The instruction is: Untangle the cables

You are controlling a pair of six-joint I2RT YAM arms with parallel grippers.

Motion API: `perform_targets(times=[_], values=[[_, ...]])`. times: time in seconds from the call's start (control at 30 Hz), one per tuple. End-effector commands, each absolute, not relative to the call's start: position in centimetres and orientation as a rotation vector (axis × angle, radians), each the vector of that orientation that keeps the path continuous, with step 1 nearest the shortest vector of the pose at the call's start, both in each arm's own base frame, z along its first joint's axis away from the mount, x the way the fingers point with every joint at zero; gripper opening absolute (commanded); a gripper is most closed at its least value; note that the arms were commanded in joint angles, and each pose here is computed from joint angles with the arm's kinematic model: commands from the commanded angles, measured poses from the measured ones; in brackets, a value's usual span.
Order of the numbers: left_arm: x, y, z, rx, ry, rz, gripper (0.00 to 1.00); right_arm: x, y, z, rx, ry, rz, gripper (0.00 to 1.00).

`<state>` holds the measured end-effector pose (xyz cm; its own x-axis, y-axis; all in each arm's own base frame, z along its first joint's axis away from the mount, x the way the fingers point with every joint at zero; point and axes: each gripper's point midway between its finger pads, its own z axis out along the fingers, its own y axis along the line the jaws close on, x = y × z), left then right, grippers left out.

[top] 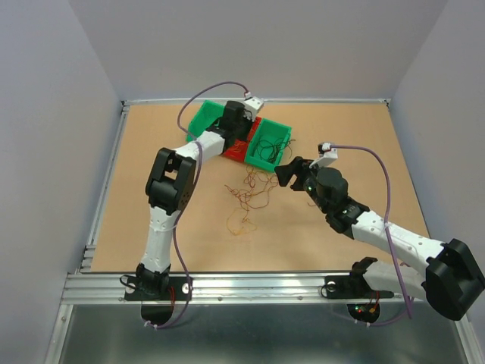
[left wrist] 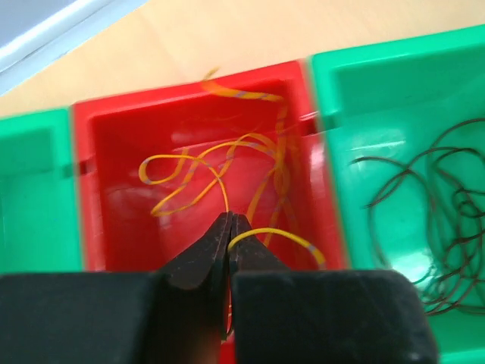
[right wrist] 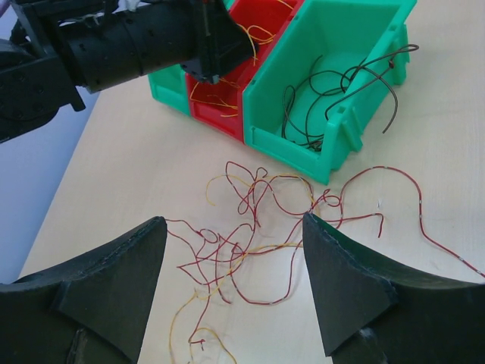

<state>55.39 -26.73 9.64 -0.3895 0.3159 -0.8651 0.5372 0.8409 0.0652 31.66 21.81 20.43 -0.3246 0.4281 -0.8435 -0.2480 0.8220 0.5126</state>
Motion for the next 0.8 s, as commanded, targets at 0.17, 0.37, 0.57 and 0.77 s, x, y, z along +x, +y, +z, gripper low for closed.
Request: perform_targets(times=[0.17, 0.37, 0.57, 0.77], values=[[54.8, -27.3, 11.0, 0.658, 2.053, -0.133, 0.41, 31.8, 21.5, 21.4, 0.139, 1.725, 0.688, 0.77], [53.0, -27.6, 15.2, 0.687, 2.011, -0.237, 0.57, 31.8, 21.5, 21.3, 0.140, 1.727, 0.685, 0.77], [51.2, -27.0, 19.2, 0.683, 1.955, -0.257, 0.59, 31.8, 21.4, 21.4, 0.140, 1.722, 0.682, 0.77], [50.2, -27.0, 21.7, 0.683, 1.914, -0.290, 0.59, 31.9, 21.5, 21.3, 0.136, 1.725, 0.680, 0.77]])
